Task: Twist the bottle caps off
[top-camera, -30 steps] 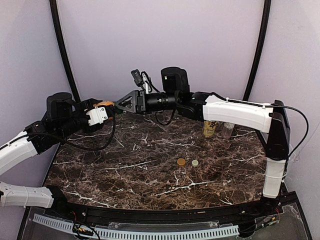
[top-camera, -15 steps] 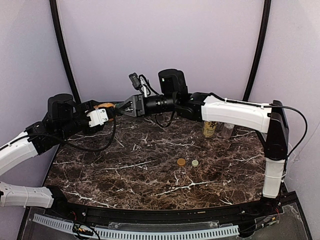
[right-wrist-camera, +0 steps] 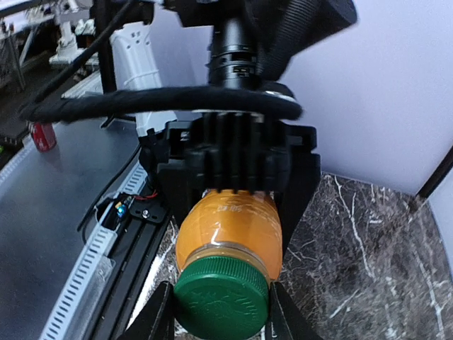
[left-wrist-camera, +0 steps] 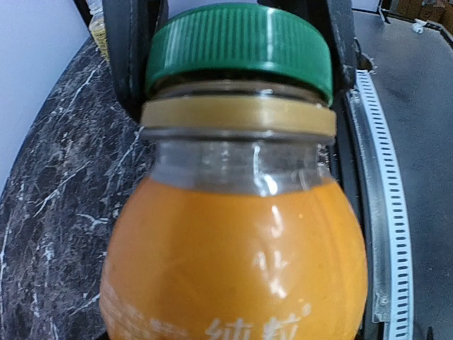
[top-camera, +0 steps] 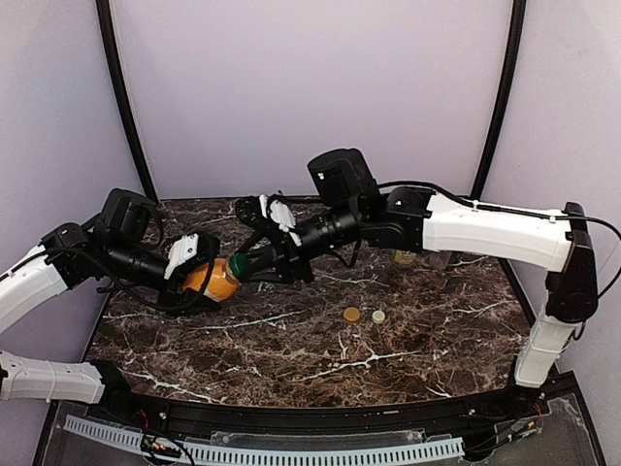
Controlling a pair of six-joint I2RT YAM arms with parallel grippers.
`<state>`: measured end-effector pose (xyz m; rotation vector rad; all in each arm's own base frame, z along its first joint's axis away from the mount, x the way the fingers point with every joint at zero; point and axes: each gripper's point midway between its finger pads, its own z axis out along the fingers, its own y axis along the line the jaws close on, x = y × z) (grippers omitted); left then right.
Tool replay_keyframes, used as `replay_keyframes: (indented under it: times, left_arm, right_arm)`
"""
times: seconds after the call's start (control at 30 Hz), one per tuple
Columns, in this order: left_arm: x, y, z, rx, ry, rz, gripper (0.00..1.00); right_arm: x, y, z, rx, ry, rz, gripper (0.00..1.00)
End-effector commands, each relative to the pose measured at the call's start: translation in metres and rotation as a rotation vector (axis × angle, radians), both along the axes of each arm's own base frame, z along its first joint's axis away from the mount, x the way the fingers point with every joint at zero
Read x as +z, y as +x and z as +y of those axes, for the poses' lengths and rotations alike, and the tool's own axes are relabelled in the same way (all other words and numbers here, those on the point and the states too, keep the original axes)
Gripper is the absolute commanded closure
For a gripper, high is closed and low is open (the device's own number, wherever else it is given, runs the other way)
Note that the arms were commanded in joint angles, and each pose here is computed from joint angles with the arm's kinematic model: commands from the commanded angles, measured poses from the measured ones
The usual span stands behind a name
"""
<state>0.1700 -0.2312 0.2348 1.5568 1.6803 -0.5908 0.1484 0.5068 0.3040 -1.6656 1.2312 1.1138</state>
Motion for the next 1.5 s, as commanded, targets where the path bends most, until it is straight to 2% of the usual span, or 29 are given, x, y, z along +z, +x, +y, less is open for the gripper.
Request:
replay_keyframes:
  times: [0.0,0.17,0.6,0.63,0.7,0.9,1.07,1.2,1.23,1.3,1.33,1.47]
  left_arm:
    - [0.025,-0.041,-0.014,-0.137,-0.15,0.196,0.75]
    - [0.024,-0.039,-0.014,-0.124,-0.157,0.202,0.76]
    - [0.022,-0.035,-0.012,-0.1,-0.158,0.184,0.76]
    - [0.022,-0.034,-0.012,-0.096,-0.156,0.179,0.76]
    - [0.022,-0.033,-0.013,-0.095,-0.156,0.171,0.76]
    - [0.026,-0.031,-0.014,-0.094,-0.162,0.161,0.76]
    - [0.025,-0.031,-0.013,-0.09,-0.162,0.162,0.76]
    - [0.024,-0.029,-0.012,-0.077,-0.159,0.153,0.76]
    - [0.024,-0.027,-0.012,-0.071,-0.159,0.145,0.76]
    - [0.023,-0.02,-0.01,-0.042,-0.149,0.117,0.76]
    - [0.021,-0.012,-0.007,-0.006,-0.13,0.089,0.76]
    - [0.026,0.033,0.004,0.166,-0.086,-0.106,0.75]
  right_arm:
    - [-0.001,-0.028,-0.007,0.159,0.038,-0.34,1.0]
    - [-0.001,-0.022,-0.008,0.136,0.036,-0.43,1.0]
    - [0.003,-0.018,-0.009,0.104,0.071,-0.5,1.0]
    - [0.006,-0.019,-0.008,0.103,0.079,-0.493,0.97]
    - [0.01,-0.019,-0.004,0.099,0.086,-0.477,0.83]
    - [0.009,-0.014,0.001,0.077,0.079,-0.472,0.57]
    - [0.012,-0.011,0.002,0.046,0.079,-0.44,0.31]
    - [0.022,-0.006,0.001,-0.007,0.095,-0.4,0.22]
    - [0.027,-0.004,0.0,-0.028,0.102,-0.377,0.18]
    - [0.042,0.004,-0.002,-0.09,0.123,-0.295,0.08]
    - [0.051,0.009,-0.003,-0.123,0.131,-0.229,0.07]
    - [0.079,0.045,-0.012,-0.292,0.146,0.157,0.07]
